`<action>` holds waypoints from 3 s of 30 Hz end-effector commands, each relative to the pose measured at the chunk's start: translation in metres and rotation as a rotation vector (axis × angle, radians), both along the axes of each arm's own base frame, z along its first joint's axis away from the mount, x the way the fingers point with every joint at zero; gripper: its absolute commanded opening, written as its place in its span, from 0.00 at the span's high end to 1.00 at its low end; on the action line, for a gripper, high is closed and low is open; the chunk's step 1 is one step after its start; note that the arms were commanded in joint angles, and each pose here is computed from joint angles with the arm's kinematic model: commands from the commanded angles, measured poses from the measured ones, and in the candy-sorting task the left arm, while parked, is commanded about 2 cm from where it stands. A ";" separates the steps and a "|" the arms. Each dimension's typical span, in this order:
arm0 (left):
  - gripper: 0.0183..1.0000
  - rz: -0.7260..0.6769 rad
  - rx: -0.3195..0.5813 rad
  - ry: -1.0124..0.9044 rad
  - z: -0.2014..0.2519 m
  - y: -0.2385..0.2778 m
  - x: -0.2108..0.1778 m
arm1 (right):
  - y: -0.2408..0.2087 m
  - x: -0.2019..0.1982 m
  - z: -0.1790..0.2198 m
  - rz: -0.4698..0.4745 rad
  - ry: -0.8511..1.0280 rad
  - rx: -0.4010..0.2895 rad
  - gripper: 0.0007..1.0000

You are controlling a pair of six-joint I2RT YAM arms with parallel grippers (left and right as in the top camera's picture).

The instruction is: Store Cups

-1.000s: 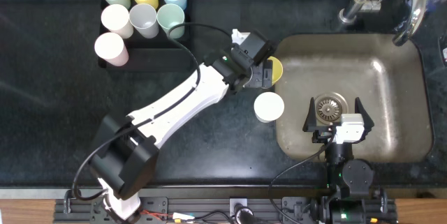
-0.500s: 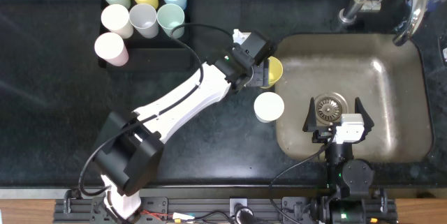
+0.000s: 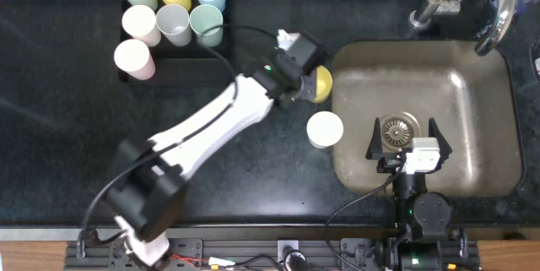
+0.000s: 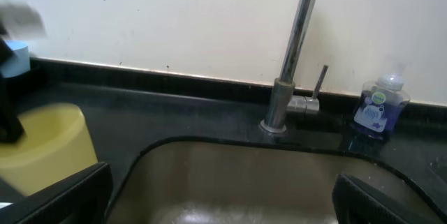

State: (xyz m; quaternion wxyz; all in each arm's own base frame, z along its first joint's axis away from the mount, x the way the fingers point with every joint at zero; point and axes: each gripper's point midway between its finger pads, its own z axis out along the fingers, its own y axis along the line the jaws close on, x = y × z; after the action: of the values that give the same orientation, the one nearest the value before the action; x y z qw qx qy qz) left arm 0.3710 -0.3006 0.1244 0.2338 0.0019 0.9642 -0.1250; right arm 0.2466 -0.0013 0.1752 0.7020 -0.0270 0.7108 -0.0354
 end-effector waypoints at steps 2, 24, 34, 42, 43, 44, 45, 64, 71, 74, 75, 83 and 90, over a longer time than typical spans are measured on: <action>0.98 0.205 -0.058 -0.194 0.118 0.097 0.011 | 0.000 0.000 -0.003 0.002 -0.002 0.001 0.00; 0.98 1.282 -0.168 0.222 0.018 0.269 -0.011 | 0.000 0.000 -0.003 0.002 -0.002 0.001 0.00; 0.98 1.326 -0.138 0.137 0.040 0.287 -0.003 | 0.000 0.000 -0.003 0.002 -0.002 0.001 0.00; 0.98 1.340 -0.096 0.173 0.037 0.289 0.006 | 0.000 0.000 -0.003 0.002 -0.002 0.001 0.00; 0.98 1.342 -0.093 0.175 0.038 0.290 0.007 | 0.000 0.000 -0.003 0.002 -0.002 0.001 0.00; 0.98 1.343 -0.090 0.177 0.039 0.290 0.008 | 0.000 0.000 -0.003 0.002 -0.002 0.001 0.00; 0.98 1.345 -0.088 0.174 0.040 0.291 0.010 | 0.000 0.000 -0.003 0.002 -0.002 0.001 0.00; 0.98 1.384 -0.073 0.206 0.022 0.297 0.024 | 0.000 0.000 -0.003 0.002 -0.002 0.001 0.00; 0.98 1.387 -0.064 0.229 0.011 0.296 0.027 | 0.000 0.000 -0.003 0.002 -0.002 0.001 0.00; 0.98 1.387 -0.065 0.228 0.008 0.295 0.029 | 0.000 0.000 -0.003 0.002 -0.002 0.001 0.00; 0.98 1.386 -0.069 0.226 0.007 0.295 0.031 | 0.000 0.000 -0.003 0.002 -0.002 0.001 0.00; 0.98 1.380 -0.079 0.252 -0.009 0.290 0.039 | 0.000 0.000 -0.003 0.002 -0.002 0.001 0.00; 0.98 1.383 -0.064 0.261 -0.013 0.291 0.038 | 0.000 0.000 -0.003 0.002 -0.002 0.001 0.00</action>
State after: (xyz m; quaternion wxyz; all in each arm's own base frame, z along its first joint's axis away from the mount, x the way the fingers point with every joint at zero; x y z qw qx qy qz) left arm 0.4012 -0.0111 0.1093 0.1354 -0.6213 0.7711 0.0314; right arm 0.2466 -0.0012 0.1752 0.7020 -0.0270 0.7108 -0.0351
